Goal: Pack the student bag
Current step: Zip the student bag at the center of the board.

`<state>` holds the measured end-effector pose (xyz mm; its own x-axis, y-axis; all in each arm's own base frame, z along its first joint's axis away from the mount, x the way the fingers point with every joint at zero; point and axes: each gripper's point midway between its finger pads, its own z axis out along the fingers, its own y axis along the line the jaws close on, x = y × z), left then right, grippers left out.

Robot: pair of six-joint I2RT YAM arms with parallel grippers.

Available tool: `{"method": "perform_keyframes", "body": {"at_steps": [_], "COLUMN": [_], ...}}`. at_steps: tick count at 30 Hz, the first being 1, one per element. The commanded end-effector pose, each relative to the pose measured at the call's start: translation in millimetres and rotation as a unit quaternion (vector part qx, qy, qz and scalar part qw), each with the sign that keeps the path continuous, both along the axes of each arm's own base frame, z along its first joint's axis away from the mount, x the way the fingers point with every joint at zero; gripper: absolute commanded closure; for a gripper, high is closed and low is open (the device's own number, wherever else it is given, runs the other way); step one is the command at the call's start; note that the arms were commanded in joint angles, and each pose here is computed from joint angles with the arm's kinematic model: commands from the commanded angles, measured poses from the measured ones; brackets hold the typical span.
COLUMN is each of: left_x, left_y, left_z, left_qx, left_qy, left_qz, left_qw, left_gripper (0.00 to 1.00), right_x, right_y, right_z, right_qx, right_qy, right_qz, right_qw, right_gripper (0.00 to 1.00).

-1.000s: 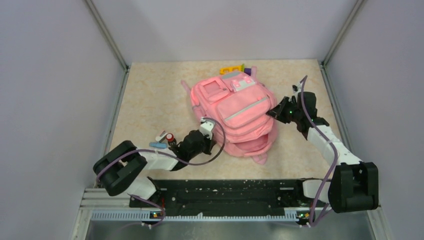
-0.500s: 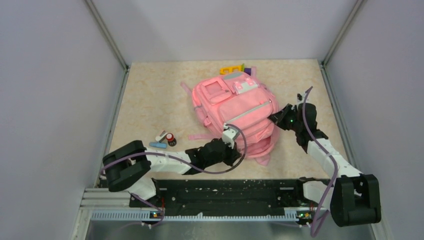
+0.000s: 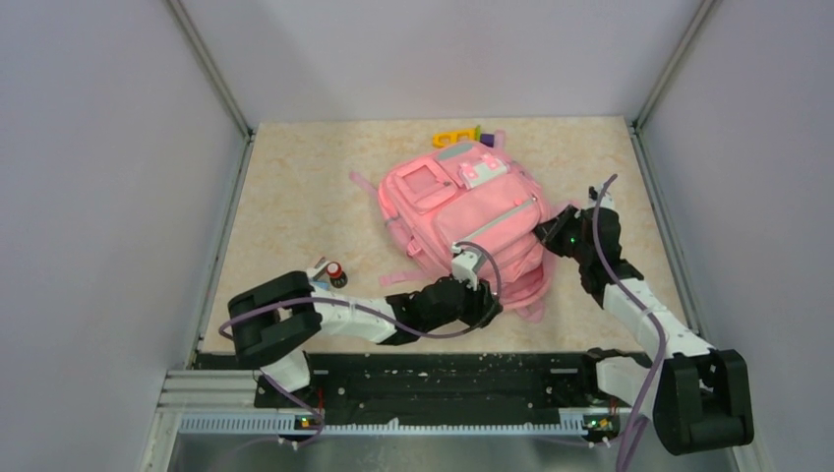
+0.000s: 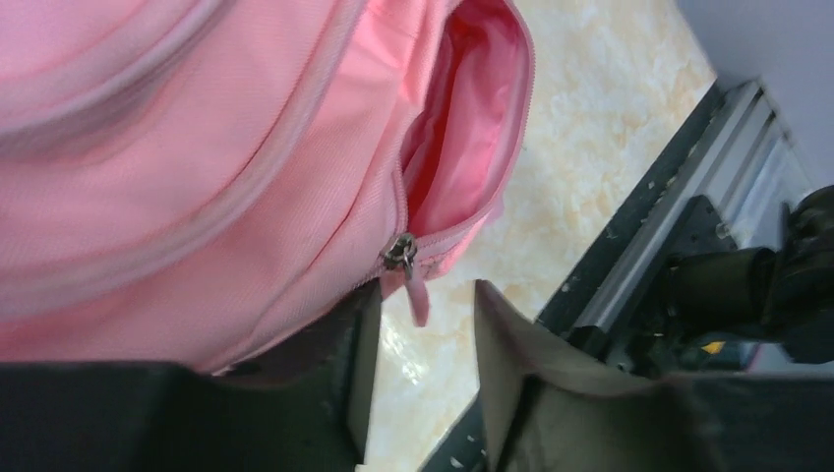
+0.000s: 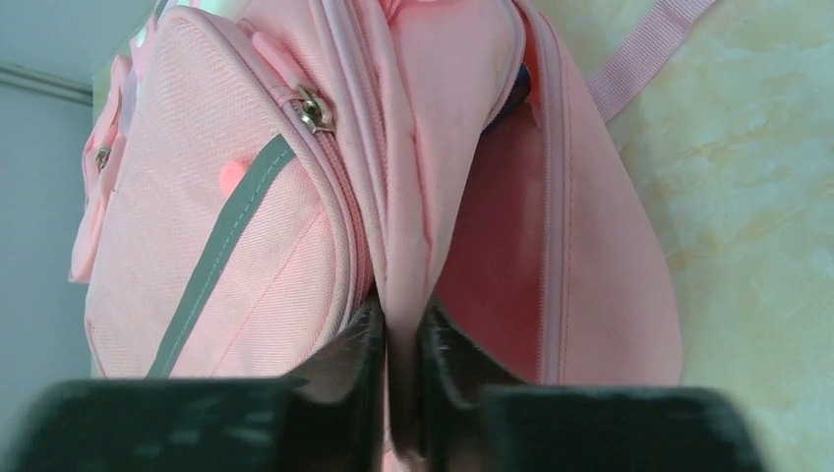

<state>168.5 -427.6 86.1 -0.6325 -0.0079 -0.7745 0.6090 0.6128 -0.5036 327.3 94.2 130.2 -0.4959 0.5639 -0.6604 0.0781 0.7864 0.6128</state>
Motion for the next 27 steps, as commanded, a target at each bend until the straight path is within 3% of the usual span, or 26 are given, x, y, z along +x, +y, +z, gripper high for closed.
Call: {"method": "perform_keyframes", "body": {"at_steps": [1, 3, 5, 9, 15, 19, 27], "left_x": [10.2, 10.4, 8.7, 6.1, 24.8, 37.8, 58.4], "left_y": [23.8, 46.6, 65.9, 91.3, 112.0, 114.9, 111.4], "left_z": [40.0, 30.1, 23.3, 18.6, 41.6, 56.0, 53.2], "left_qx": [-0.055, -0.035, -0.016, -0.003, -0.103, -0.160, -0.177], "left_qy": [-0.011, 0.012, 0.027, 0.058, 0.094, 0.094, 0.098], "left_qz": [0.057, 0.090, 0.107, 0.114, 0.142, 0.150, 0.173], "left_qw": [0.997, 0.995, 0.994, 0.992, 0.980, 0.971, 0.964], "left_gripper": [0.42, 0.32, 0.29, 0.27, 0.23, 0.22, 0.22], "right_x": [13.6, 9.3, 3.7, -13.0, -26.9, -32.7, -40.7], "right_y": [-12.4, -13.9, -16.5, -18.9, -45.6, -43.8, -16.7], "right_z": [47.6, 52.4, 57.1, 59.9, 70.5, 81.9, 74.5], "right_qx": [-0.030, -0.044, -0.057, -0.085, -0.125, -0.123, -0.116], "right_qy": [-0.074, -0.074, -0.074, -0.066, -0.069, -0.083, -0.062], "right_qz": [-0.027, -0.021, -0.017, 0.002, -0.054, -0.046, 0.022], "right_qw": [0.996, 0.996, 0.996, 0.994, 0.988, 0.988, 0.991], "right_gripper": [0.76, 0.49, 0.29, 0.12, 0.07, 0.07, 0.09]}}
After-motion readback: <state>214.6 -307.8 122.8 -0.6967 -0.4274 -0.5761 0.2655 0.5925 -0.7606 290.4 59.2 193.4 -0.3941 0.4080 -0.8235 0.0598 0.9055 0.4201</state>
